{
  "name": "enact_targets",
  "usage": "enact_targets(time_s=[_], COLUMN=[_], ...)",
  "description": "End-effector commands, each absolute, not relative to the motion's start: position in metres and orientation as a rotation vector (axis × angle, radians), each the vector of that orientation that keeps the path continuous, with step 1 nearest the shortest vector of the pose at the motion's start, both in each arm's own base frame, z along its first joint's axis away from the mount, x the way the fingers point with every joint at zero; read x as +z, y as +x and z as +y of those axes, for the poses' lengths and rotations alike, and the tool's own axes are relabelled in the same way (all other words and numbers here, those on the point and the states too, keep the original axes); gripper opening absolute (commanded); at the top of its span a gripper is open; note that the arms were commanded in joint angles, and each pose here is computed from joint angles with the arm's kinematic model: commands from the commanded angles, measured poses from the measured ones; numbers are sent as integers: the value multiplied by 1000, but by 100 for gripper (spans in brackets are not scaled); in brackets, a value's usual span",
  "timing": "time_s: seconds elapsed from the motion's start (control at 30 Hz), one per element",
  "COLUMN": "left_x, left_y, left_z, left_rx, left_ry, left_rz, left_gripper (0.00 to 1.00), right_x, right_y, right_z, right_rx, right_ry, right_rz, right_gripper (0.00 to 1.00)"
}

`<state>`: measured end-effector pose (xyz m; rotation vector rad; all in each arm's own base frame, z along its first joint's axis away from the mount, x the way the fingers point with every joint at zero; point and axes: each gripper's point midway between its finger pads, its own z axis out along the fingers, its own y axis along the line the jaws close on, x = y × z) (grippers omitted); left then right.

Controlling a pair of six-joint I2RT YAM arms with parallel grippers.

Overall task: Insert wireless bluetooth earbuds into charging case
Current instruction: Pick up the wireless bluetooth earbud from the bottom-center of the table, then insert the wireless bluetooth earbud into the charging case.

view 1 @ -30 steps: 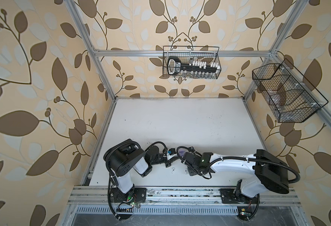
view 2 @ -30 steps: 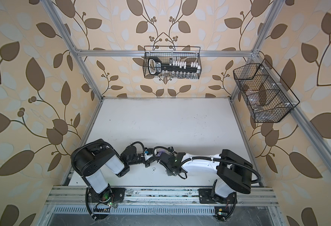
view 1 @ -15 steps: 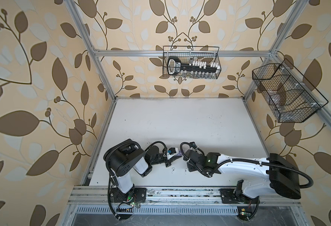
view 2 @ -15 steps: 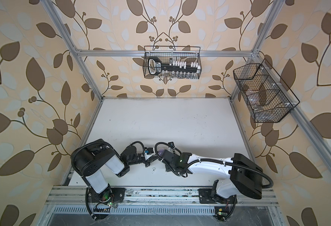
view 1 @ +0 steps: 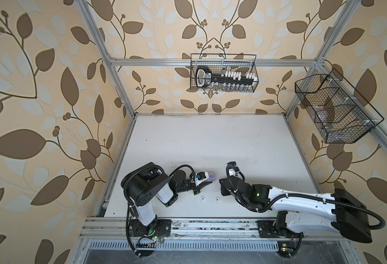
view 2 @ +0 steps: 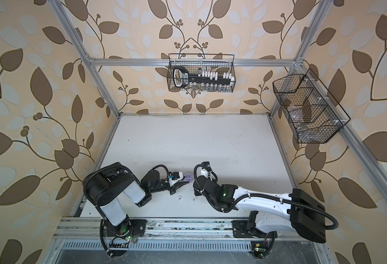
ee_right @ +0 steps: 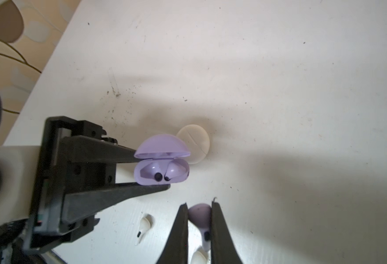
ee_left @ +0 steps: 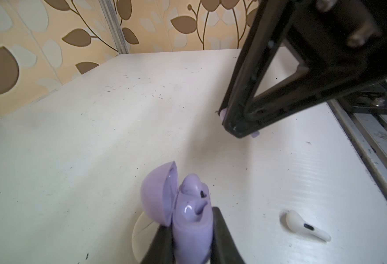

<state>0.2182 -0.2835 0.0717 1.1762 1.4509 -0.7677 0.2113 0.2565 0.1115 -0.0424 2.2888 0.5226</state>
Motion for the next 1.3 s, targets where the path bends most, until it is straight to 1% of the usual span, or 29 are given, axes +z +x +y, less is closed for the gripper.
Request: enact_targets(time_s=[0.0, 0.4, 0.8, 1.27], left_x=[96, 96, 99, 101], left_y=[223, 226, 232, 235], left_z=[-291, -290, -287, -285], left_rx=[-763, -755, -755, -763], left_ry=[1148, 1135, 1102, 1085], left_rz=[1357, 1366, 1384, 1392], left_gripper=[13, 13, 13, 13], right_x=[128, 144, 143, 123], right_y=[218, 222, 224, 237], right_z=[261, 282, 294, 297], right_rx=[590, 741, 751, 747], right_ry=[11, 70, 50, 71], right_rz=[2188, 2017, 1890, 1899], right_gripper=[11, 12, 13, 13])
